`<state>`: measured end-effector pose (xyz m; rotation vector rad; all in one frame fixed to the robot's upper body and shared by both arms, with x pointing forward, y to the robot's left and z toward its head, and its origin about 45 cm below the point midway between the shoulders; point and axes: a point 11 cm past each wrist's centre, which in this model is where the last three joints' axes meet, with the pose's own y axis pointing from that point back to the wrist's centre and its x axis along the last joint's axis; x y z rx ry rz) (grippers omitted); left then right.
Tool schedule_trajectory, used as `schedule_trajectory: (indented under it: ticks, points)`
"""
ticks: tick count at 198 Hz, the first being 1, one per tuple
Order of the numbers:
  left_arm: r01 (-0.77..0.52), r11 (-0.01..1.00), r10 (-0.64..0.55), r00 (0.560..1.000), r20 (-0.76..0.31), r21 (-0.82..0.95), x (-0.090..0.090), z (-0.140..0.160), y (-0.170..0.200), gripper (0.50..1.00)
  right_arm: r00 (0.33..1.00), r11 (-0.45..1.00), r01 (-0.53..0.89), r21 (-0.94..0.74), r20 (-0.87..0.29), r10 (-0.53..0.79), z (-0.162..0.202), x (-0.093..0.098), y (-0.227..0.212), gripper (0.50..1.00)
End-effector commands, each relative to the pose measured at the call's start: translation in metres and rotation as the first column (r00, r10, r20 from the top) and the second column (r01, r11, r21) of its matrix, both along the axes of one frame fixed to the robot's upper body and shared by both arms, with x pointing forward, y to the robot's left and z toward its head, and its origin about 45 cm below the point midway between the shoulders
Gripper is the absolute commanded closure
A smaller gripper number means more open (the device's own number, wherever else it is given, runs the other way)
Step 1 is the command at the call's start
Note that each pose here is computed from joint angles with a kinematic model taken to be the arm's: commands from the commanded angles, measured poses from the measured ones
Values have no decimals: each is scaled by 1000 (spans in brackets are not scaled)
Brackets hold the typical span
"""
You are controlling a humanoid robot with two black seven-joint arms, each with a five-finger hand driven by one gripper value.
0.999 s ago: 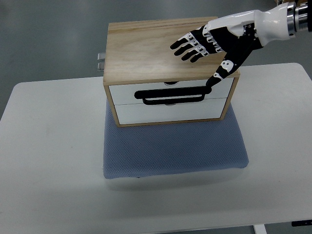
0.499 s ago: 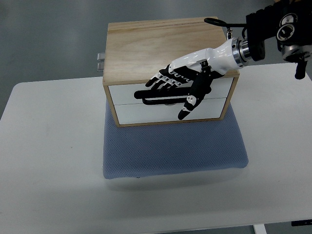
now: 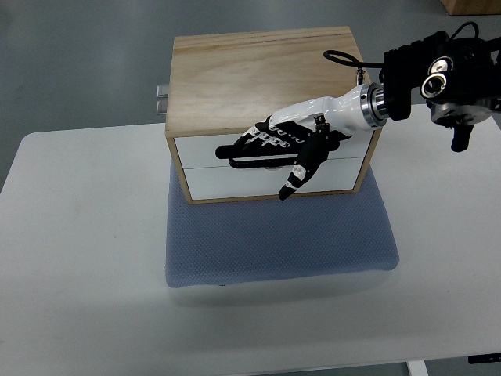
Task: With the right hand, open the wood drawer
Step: 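Hook the right hand fingers around the upper drawer's black handle, then pull the upper drawer toward the robot with the right hand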
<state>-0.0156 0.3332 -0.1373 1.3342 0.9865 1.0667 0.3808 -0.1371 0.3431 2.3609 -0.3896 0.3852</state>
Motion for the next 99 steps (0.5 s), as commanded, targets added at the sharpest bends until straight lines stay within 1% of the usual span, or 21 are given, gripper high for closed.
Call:
schedule_trajectory:
  ticks: [1, 99]
  points:
    - [0, 1000, 0, 1000, -1, 0, 0, 0, 0, 500, 1000, 1000, 12, 2, 9, -12, -1, 1, -2, 548]
    - [0, 1000, 0, 1000, -1, 0, 0, 0, 0, 500, 1000, 999, 22, -30, -11, -23, -10, 0, -6, 548]
